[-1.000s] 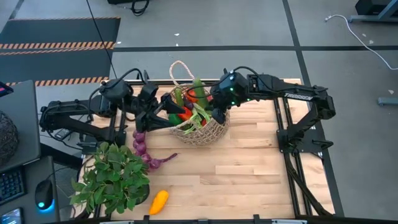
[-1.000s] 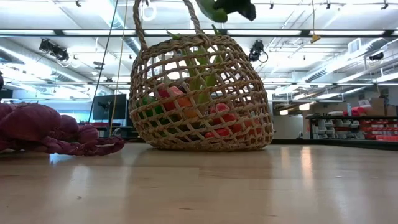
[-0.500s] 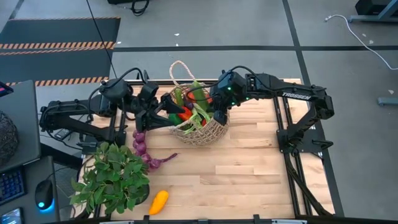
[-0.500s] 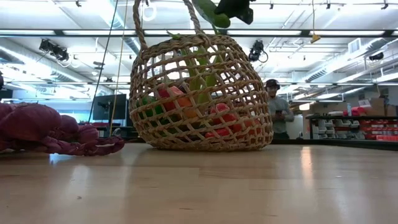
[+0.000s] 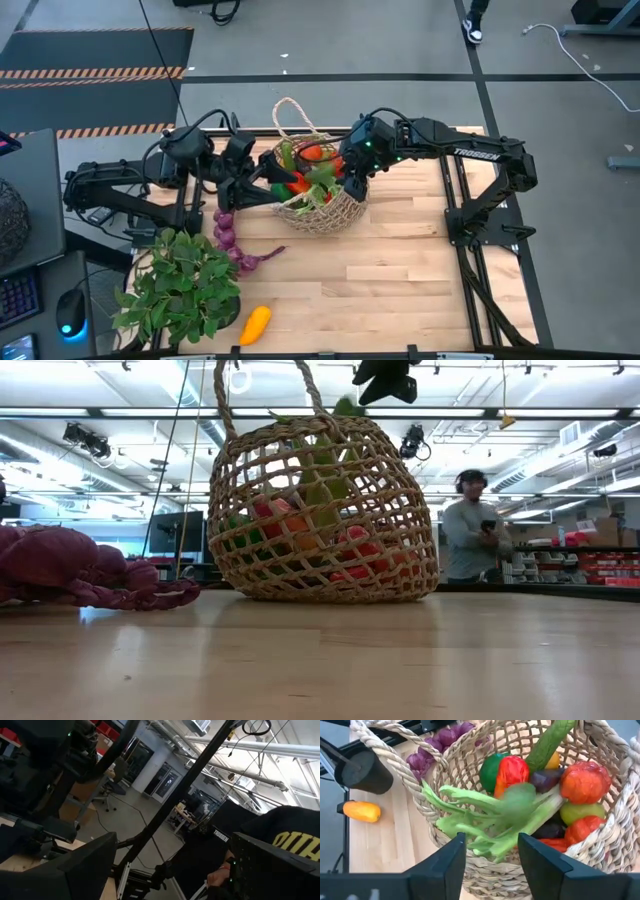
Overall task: Build produce basket
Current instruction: Put the purple garlic into the brown basket
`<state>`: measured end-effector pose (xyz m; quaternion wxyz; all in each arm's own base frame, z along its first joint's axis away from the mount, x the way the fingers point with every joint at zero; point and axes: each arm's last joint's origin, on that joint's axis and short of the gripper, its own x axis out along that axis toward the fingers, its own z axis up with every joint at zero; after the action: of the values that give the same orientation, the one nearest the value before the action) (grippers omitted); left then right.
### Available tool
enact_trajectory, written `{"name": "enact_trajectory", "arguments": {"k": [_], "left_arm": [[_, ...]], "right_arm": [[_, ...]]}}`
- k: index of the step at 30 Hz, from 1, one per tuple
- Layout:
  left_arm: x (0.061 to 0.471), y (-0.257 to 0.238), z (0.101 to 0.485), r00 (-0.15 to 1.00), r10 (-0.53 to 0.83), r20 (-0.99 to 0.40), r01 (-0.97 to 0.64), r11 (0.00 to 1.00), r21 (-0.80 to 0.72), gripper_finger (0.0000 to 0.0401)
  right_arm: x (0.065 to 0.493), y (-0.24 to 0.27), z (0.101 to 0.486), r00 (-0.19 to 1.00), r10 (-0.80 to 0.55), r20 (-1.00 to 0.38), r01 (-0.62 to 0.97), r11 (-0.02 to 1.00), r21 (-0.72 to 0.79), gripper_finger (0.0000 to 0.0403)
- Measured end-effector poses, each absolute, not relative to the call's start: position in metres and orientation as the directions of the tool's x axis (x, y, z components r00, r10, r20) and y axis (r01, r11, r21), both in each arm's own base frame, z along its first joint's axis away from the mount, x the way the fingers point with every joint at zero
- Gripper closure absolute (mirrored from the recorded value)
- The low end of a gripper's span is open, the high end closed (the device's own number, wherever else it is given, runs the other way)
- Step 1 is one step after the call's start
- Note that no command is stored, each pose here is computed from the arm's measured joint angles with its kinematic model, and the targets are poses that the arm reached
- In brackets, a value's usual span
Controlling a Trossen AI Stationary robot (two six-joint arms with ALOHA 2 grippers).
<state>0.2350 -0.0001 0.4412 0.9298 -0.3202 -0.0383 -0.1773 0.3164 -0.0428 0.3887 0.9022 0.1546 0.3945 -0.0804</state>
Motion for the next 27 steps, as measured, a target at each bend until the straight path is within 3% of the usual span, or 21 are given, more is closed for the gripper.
{"name": "enact_trajectory", "arguments": {"k": [9,19,27], "left_arm": [[0.235,0.0,0.441,0.934,-0.305,0.186,0.353,0.708,-0.612,0.0005],[0.235,0.001,0.44,0.942,-0.286,0.176,0.328,0.671,-0.664,0.0005],[0.241,0.003,0.422,0.979,-0.204,0.006,0.15,0.697,-0.701,0.0005]], "right_arm": [[0.319,-0.043,0.392,0.706,-0.031,-0.708,0.324,0.903,0.284,0.0184],[0.31,-0.042,0.406,0.755,-0.043,-0.654,0.364,0.857,0.364,0.0183],[0.278,-0.043,0.433,0.793,-0.202,-0.574,0.453,0.826,0.335,0.0183]]}}
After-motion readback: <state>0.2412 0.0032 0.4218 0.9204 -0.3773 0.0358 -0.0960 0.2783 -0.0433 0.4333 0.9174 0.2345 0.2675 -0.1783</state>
